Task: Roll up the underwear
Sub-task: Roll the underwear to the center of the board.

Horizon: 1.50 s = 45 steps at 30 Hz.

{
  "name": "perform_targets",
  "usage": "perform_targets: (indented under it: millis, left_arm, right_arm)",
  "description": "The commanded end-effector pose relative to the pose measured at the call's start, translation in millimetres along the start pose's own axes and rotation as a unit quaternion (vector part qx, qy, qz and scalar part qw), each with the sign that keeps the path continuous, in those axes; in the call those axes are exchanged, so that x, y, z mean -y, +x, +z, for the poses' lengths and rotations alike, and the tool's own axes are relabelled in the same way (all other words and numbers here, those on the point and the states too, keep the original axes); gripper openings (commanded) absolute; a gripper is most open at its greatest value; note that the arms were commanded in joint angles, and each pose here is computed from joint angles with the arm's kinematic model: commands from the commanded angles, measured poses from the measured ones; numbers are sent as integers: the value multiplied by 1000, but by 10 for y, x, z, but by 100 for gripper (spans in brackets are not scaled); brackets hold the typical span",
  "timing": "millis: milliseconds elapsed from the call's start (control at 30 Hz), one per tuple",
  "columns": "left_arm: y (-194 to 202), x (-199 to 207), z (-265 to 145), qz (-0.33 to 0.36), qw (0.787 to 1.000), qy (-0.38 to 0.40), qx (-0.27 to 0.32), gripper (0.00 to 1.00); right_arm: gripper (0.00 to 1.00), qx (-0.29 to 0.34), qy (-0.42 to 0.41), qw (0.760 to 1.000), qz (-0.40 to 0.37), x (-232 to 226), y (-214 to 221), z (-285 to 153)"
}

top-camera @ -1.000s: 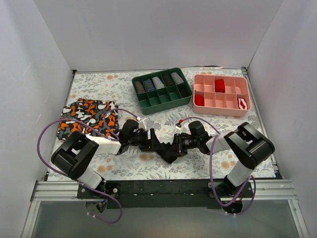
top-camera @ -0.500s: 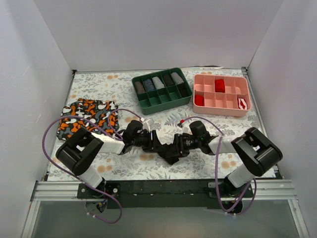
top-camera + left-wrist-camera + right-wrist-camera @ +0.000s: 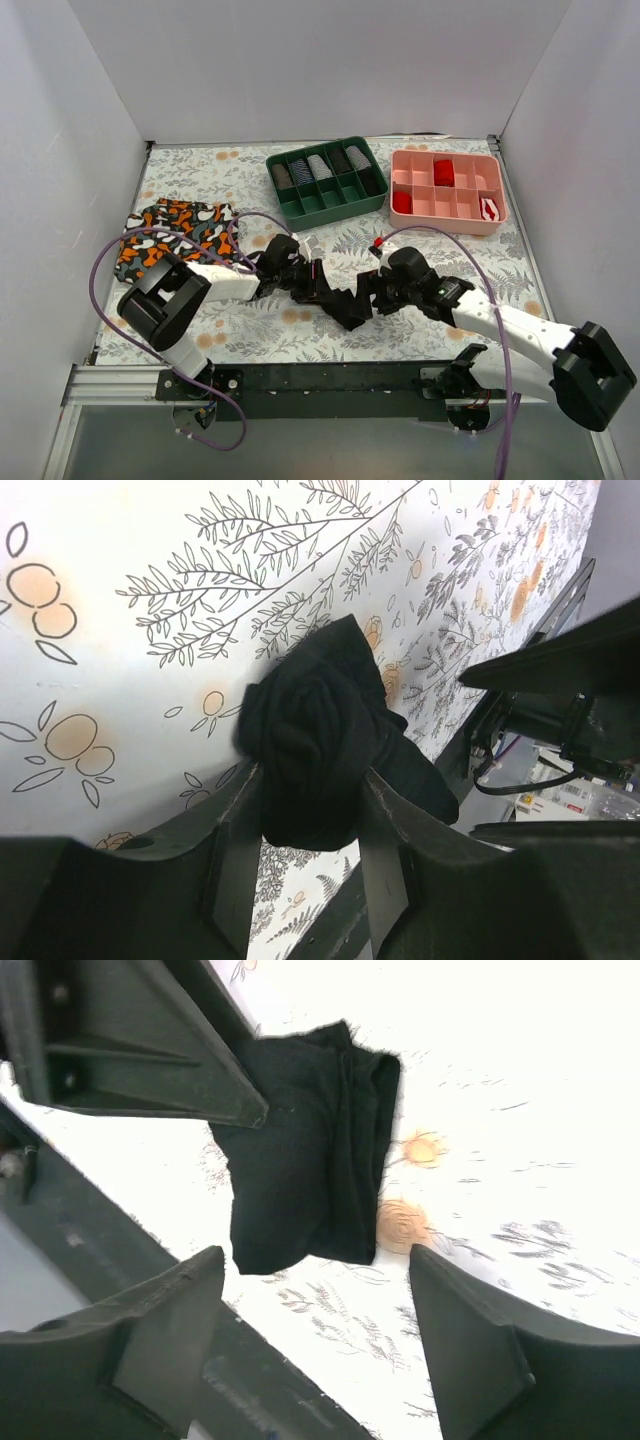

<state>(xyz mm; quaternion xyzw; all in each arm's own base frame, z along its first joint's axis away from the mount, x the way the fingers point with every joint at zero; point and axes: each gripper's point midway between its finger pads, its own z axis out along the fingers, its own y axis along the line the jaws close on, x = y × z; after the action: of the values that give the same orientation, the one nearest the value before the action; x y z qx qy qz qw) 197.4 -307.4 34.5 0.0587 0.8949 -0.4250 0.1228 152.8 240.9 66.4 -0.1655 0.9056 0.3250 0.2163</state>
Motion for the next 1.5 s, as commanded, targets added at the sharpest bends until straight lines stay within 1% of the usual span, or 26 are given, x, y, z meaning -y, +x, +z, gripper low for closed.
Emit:
perform_targets:
  millis: [0, 67, 200, 267, 367, 400, 467, 567, 600, 667, 700, 767, 833, 867, 900, 933, 967, 1033, 1067, 1233, 1267, 1333, 1467]
  left_arm:
    - [220, -531, 18, -25, 990, -128, -44, 29]
    - [254, -545, 1, -33, 988, -143, -56, 29]
    - [260, -559, -17, -42, 984, -161, -67, 29]
    - [259, -578, -24, -43, 982, -170, -70, 29]
    - [276, -588, -19, -45, 981, -174, -77, 29]
    - [280, -588, -21, -45, 981, -174, -78, 29]
    - [273, -585, -21, -45, 981, -175, -78, 29]
    - [259, -575, -15, -44, 981, -174, -77, 29]
    - [258, -570, -16, -44, 981, -173, -77, 29]
    - [257, -568, -13, -44, 981, -173, -78, 29]
    - [247, -557, -4, -43, 981, -170, -78, 29]
    - [236, -545, -8, -41, 982, -169, -77, 29]
    - [239, -549, -6, -40, 982, -170, -78, 30]
    - [239, -548, -8, -40, 982, -169, -77, 30]
    - [251, -557, -8, -40, 982, -170, -79, 30]
    - [259, -568, -4, -41, 981, -170, -80, 30]
    - [259, -567, -6, -40, 981, -170, -79, 29]
    - [276, -584, -13, -40, 981, -172, -81, 29]
    - [283, -591, -18, -40, 981, -173, -81, 29]
    - [287, -612, -43, -41, 980, -178, -75, 30]
    - [292, -619, -50, -41, 980, -180, -74, 30]
    - [281, -620, -62, -42, 980, -183, -70, 31]
    - [211, -579, -80, -39, 981, -183, -56, 36]
  right_arm:
    - [85, 58, 59, 994, -71, 12, -220, -204]
    - [86, 68, 68, 990, -99, -57, -257, -212]
    - [86, 57, 77, 988, -122, -133, -244, -108]
    - [85, 58, 67, 987, -136, -222, -256, -44]
    - [82, 50, 77, 985, -144, -240, -263, 64]
    - [80, 41, 86, 985, -144, -205, -234, 113]
    - [79, 45, 84, 985, -145, -228, -247, 151]
    - [71, 45, 81, 986, -141, -238, -247, 185]
    - [65, 48, 78, 986, -139, -243, -242, 190]
    - [59, 49, 75, 987, -135, -248, -236, 200]
    - [53, 47, 66, 988, -134, -269, -221, 215]
    - [44, 30, 58, 989, -130, -260, -125, 264]
    - [39, 16, 52, 991, -126, -279, -71, 288]
    - [32, 5, 46, 991, -125, -280, -21, 309]
    - [30, -1, 43, 992, -122, -283, 6, 321]
    - [26, -5, 41, 992, -119, -279, 30, 329]
    - [15, -7, 38, 992, -117, -284, 47, 330]
    - [8, 2, 35, 993, -111, -275, 29, 336]
    - [1, -10, 22, 994, -102, -282, 99, 326]
    - [1, -16, 4, 998, -63, -179, 170, 313]
    - [1, -20, -16, 998, -57, -221, 192, 303]
    - [1, -17, -25, 999, -32, -155, 205, 312]
    - [1, -22, -65, 998, 3, -160, 249, 285]
